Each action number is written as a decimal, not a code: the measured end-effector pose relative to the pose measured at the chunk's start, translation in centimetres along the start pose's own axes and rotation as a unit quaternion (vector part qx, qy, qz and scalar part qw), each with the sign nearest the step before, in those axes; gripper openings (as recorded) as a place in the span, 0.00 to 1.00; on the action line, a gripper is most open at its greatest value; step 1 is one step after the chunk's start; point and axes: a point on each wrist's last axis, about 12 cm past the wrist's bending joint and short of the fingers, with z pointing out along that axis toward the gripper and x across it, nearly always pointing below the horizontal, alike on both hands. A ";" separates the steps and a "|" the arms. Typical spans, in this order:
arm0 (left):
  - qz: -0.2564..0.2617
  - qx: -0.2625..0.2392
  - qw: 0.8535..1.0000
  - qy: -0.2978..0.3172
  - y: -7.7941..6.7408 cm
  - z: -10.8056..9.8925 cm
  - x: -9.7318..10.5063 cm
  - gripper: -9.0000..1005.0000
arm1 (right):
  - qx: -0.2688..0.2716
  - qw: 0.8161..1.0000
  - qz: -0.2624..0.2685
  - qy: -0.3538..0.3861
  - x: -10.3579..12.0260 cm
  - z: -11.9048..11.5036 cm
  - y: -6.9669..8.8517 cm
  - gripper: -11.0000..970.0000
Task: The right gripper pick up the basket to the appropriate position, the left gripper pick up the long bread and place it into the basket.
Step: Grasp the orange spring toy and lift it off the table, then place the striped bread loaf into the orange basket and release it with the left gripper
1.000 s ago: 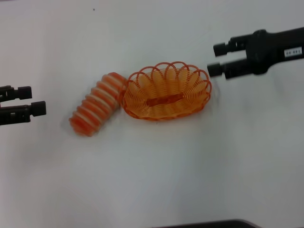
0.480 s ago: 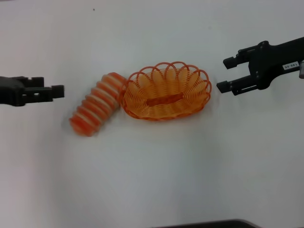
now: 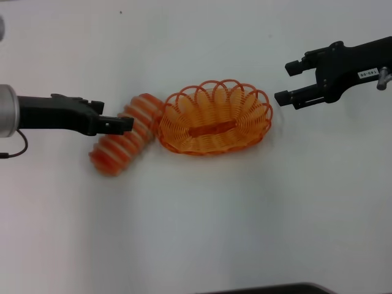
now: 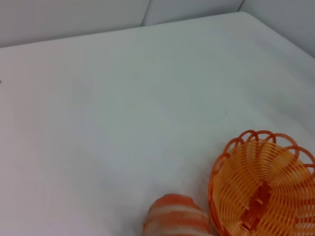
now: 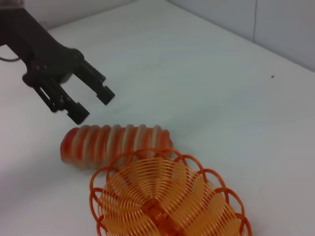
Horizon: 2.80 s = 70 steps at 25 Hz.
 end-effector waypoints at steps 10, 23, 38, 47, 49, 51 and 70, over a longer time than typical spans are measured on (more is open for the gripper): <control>0.008 -0.015 1.000 0.010 0.1 2.0 0.2 0.84 | -0.002 1.000 0.003 -0.014 -0.5 0.1 0.1 0.80; 0.005 -0.023 0.999 0.022 0.2 3.4 1.0 0.84 | -0.008 1.000 0.002 -0.030 -0.8 0.0 0.2 0.80; 0.030 -0.039 0.998 0.038 0.1 3.3 1.1 0.58 | -0.009 1.000 0.005 -0.029 -0.7 0.1 0.3 0.80; 0.056 -0.061 0.996 -0.010 0.3 -0.2 -1.4 0.52 | -0.006 1.000 0.014 -0.020 -0.3 -0.7 0.0 0.80; 0.075 -0.059 0.995 -0.023 -0.1 -0.8 -2.7 0.50 | -0.006 1.000 0.022 -0.013 -0.1 -1.1 -0.1 0.80; 0.098 -0.047 0.994 -0.033 -0.6 -1.0 -3.9 0.48 | -0.003 1.000 0.026 -0.011 0.3 -1.4 -0.2 0.80; 0.201 0.119 0.971 0.039 -4.9 7.5 -7.4 0.33 | -0.013 0.999 0.040 -0.004 1.7 -1.7 0.4 0.78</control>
